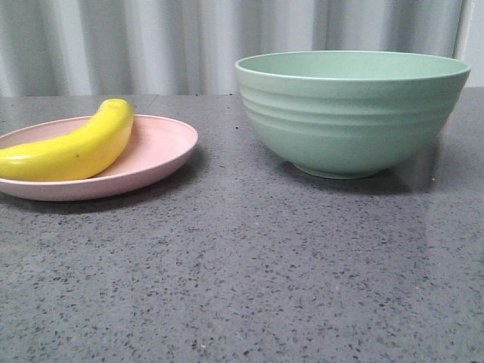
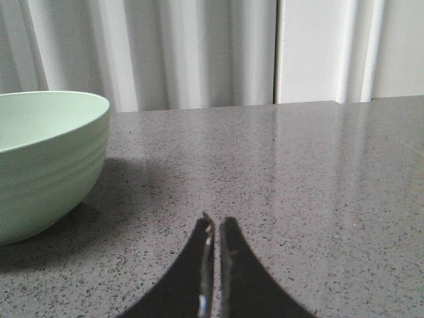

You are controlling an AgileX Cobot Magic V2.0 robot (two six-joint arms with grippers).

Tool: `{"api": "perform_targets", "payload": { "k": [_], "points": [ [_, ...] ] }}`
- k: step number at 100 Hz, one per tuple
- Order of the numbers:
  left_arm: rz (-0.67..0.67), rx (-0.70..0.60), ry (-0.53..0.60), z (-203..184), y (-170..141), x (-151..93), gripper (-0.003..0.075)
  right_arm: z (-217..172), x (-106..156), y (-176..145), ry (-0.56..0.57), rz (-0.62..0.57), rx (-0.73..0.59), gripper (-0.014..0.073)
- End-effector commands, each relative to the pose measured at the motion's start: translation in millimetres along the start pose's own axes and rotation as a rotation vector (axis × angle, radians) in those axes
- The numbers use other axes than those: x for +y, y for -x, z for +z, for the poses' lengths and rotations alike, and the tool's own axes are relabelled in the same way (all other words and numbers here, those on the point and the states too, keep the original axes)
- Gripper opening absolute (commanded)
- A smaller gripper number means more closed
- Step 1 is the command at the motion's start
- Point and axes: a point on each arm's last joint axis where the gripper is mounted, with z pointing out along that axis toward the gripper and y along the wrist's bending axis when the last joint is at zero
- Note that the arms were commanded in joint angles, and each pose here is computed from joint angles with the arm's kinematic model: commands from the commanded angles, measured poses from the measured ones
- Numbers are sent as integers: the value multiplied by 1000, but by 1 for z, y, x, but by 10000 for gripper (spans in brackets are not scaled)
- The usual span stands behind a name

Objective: Transfer banana from pink plate to green bowl

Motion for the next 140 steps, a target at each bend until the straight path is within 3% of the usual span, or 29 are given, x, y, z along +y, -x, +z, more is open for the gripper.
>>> {"api": "perform_targets", "payload": {
  "k": [1,45,65,72,85,92,106,127,140],
  "points": [
    [-57,-97,-4,-3,5,0,-19,-1,0,3,0,5,-83,-76],
    [-61,-8,-15,8,72,-1,-19,14,1,70,0,58,130,-71],
    [-61,-11,-13,21,88,0,-11,26,2,88,9,108,144,-72],
    [-61,-8,-12,23,88,0,66,26,2,87,9,108,158,-72],
    [-62,-56,-10,24,92,0,360,26,2,88,9,110,144,-72],
    [-64,-79,-9,24,93,0,453,26,2,89,9,110,137,-72],
    [-64,-102,-8,27,100,0,438,26,2,89,9,110,137,-72],
    [-107,40,-28,46,116,-2,422,26,2,89,9,110,137,-72],
    [-102,94,-97,63,128,-11,422,26,2,89,9,110,137,-72]
  ]
}}
